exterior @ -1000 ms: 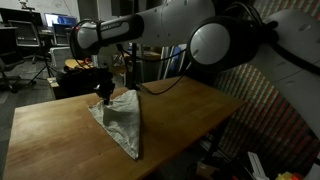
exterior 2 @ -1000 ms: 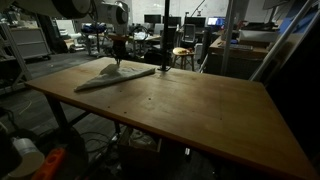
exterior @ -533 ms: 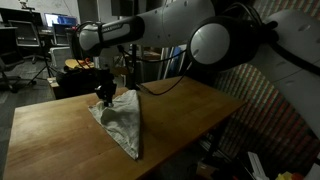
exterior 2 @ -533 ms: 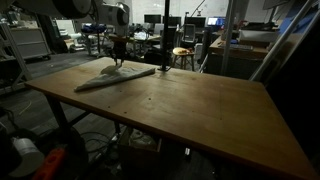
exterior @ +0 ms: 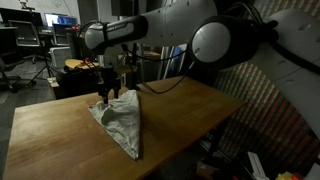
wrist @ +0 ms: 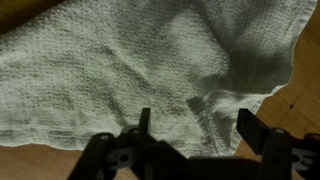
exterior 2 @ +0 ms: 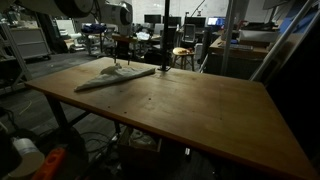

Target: Fold the towel twice diagonally

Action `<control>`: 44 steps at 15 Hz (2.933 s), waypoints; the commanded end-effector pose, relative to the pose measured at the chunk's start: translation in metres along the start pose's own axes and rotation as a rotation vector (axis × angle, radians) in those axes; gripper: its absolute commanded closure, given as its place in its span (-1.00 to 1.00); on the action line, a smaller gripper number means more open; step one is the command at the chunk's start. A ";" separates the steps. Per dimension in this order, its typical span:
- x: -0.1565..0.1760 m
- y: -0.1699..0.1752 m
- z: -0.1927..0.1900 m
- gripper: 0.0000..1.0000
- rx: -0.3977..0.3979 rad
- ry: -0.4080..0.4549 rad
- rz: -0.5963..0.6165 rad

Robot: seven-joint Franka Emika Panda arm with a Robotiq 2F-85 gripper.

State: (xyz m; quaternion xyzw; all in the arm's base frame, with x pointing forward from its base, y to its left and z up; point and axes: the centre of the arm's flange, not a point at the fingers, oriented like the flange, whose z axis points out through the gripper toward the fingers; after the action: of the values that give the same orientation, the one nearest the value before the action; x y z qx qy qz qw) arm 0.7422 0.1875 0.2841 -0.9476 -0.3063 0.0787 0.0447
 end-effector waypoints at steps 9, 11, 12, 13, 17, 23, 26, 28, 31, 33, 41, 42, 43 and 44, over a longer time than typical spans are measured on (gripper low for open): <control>-0.072 0.109 -0.028 -1.00 -0.060 0.116 0.115; -0.080 0.127 -0.033 -1.00 -0.068 0.154 0.152; -0.082 0.134 -0.035 -1.00 -0.076 0.170 0.174; -0.084 0.143 -0.040 -1.00 -0.085 0.189 0.191; -0.088 0.159 -0.045 -1.00 -0.112 0.243 0.230; -0.081 0.161 -0.035 -1.00 -0.070 0.272 0.289; -0.076 0.161 -0.030 -1.00 -0.062 0.284 0.303; -0.073 0.161 -0.027 -1.00 -0.065 0.294 0.311; -0.070 0.164 -0.018 -1.00 -0.068 0.306 0.331; -0.070 0.167 -0.011 -1.00 -0.067 0.310 0.347; -0.062 0.179 0.020 -1.00 -0.061 0.312 0.375; -0.062 0.181 0.020 -1.00 -0.063 0.311 0.377; -0.063 0.181 0.020 -1.00 -0.062 0.311 0.376; -0.062 0.183 0.019 -1.00 -0.063 0.311 0.375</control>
State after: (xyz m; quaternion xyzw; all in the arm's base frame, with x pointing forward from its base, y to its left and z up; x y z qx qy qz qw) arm 0.7861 0.0070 0.2430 -0.9898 -0.1234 -0.0568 0.0426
